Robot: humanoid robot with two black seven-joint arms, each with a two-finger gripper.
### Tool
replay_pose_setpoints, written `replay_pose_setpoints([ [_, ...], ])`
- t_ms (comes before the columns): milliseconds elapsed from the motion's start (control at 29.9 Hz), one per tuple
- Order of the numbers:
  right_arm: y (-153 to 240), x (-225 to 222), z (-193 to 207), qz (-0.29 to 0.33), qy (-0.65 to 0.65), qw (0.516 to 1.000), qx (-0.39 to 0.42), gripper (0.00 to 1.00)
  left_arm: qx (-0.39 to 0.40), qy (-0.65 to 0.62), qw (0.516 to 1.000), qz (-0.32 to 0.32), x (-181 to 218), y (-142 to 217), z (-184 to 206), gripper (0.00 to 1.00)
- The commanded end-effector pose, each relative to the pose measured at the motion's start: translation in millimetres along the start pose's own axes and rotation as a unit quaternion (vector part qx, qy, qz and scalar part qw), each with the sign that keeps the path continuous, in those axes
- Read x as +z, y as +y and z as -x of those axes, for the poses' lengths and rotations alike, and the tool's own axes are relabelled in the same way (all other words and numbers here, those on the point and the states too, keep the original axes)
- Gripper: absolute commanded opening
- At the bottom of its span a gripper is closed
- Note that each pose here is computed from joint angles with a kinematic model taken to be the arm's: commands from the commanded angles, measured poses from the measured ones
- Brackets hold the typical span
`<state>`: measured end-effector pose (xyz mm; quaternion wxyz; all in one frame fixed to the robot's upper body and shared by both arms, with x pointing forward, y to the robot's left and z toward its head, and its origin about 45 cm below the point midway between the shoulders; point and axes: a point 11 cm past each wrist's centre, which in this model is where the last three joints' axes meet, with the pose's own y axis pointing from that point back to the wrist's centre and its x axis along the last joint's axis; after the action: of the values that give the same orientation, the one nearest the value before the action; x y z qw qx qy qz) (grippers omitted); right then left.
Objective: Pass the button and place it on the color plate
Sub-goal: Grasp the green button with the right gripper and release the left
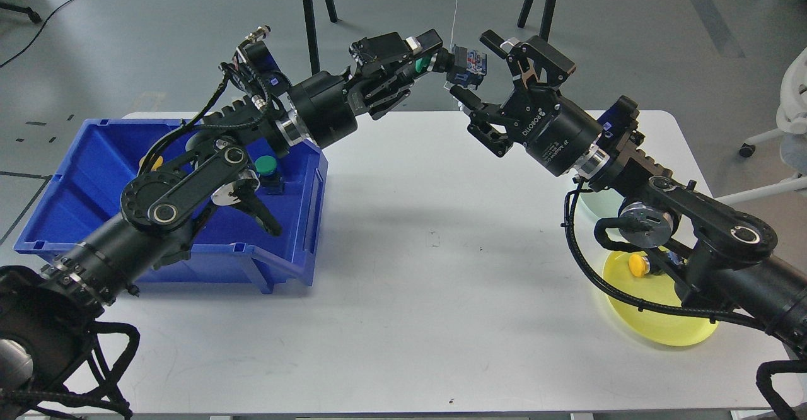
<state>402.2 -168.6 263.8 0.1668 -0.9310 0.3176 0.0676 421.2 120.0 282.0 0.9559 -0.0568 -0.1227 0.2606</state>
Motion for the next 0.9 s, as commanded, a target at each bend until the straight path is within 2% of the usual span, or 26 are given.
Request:
replay_pose_setpoints([
  [0,-1.0,-0.3,1.0,-0.002,-0.002,1.000,-0.001,0.68,0.001,0.001,1.000,-0.001,-0.6,0.3,-0.5,0.26],
  [67,-0.9,-0.1,1.7,-0.002,-0.003,1.000,-0.001,0.63,0.002,0.001,1.000,-0.001,-0.9,0.6,-0.7,0.26],
  [401,-0.5,-0.5,1.5,-0.004,-0.004,1.000,0.000,0.16,0.001,0.002,1.000,-0.001,-1.5,0.4,0.0,0.27],
  [702,-1.0,-1.6,2.0,-0.006,-0.004,1.000,-0.001,0.10,0.003,0.005,1.000,-0.003,-4.3,2.3,1.1,0.32],
  [768,-1.0,-1.6,2.0,-0.006,-0.004,1.000,-0.001,0.09,0.003,0.005,1.000,-0.003,-4.3,2.3,1.1,0.42],
  [802,-1.0,-1.6,2.0,-0.006,-0.004,1.000,-0.001,0.09,0.003,0.007,1.000,-0.002,-4.5,2.2,1.4,0.50],
  [869,-1.0,-1.6,2.0,-0.006,-0.004,1.000,-0.001,0.09,0.004,0.009,1.000,0.001,-3.4,1.7,1.6,0.57],
])
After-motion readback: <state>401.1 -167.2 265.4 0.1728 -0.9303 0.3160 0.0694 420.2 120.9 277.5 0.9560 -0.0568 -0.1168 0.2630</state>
